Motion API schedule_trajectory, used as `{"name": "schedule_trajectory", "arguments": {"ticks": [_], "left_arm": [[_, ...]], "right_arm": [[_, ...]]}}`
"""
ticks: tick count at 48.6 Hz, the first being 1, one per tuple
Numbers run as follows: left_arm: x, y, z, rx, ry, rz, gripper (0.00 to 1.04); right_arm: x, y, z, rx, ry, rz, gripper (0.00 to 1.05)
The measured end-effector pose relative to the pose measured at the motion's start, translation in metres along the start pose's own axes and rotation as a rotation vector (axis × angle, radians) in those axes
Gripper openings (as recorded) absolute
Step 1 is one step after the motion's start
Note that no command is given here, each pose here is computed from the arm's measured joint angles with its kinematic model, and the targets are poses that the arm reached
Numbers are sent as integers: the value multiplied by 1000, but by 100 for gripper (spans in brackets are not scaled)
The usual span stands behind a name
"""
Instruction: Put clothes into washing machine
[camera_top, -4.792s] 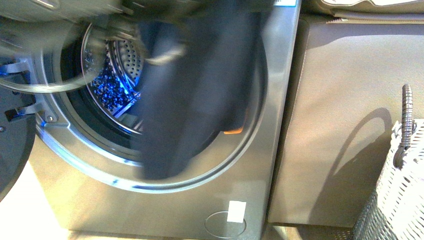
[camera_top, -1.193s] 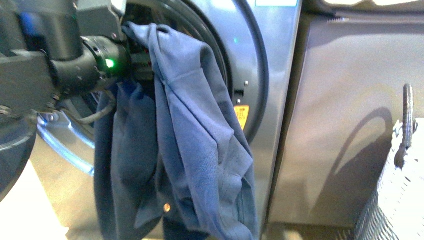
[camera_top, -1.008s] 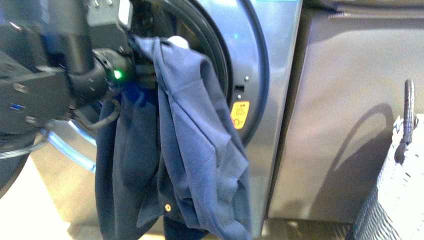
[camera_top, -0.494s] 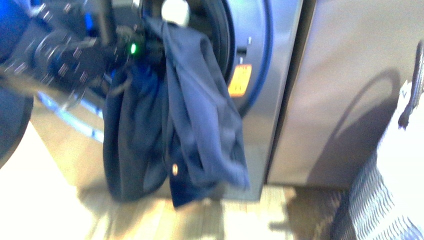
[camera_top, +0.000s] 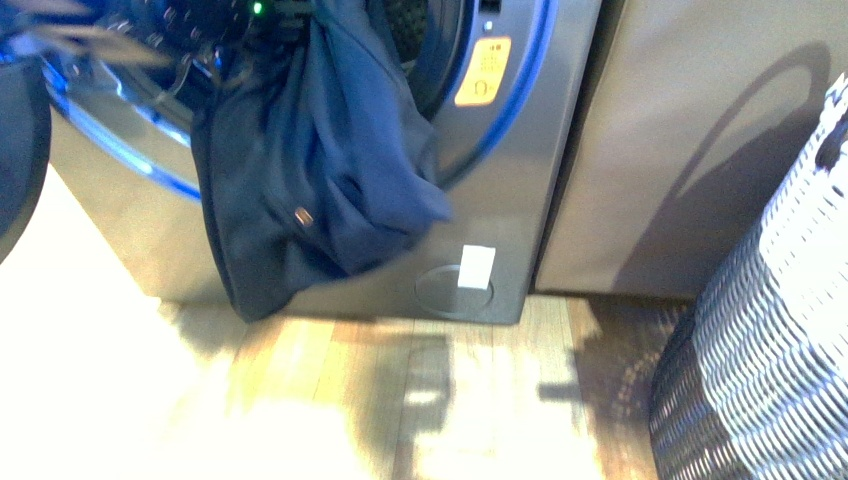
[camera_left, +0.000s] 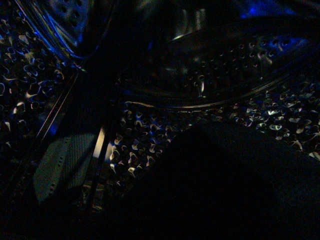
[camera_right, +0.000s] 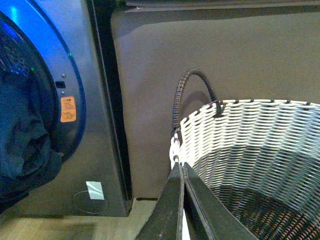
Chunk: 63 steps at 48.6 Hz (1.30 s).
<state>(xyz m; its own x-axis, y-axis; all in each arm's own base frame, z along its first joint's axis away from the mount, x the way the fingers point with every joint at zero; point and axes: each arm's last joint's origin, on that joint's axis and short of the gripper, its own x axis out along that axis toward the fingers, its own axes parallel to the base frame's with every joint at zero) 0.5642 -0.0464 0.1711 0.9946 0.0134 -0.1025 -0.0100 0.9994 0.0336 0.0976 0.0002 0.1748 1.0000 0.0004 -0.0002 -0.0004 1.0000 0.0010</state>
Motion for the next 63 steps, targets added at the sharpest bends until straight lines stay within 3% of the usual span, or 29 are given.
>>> {"name": "schedule_trajectory", "arguments": {"ticks": [16, 29, 39, 45, 47, 52, 63], "left_arm": [[51, -3, 2, 27, 58, 30, 9], [59, -2, 0, 46, 57, 57, 9], [55, 3, 33, 38, -83, 104, 9], [54, 4, 38, 36, -107, 117, 9], [54, 4, 38, 37, -106, 118, 9], [54, 4, 37, 41, -94, 116, 9], [54, 4, 34, 61, -56, 124, 9]], "right_arm": [[0, 0, -10, 0, 2, 0, 2], [0, 0, -10, 0, 2, 0, 2], [0, 0, -10, 0, 2, 0, 2], [0, 0, -10, 0, 2, 0, 2], [0, 0, -10, -1, 2, 0, 7], [0, 0, -10, -1, 2, 0, 31], [0, 0, -10, -1, 2, 0, 67]]}}
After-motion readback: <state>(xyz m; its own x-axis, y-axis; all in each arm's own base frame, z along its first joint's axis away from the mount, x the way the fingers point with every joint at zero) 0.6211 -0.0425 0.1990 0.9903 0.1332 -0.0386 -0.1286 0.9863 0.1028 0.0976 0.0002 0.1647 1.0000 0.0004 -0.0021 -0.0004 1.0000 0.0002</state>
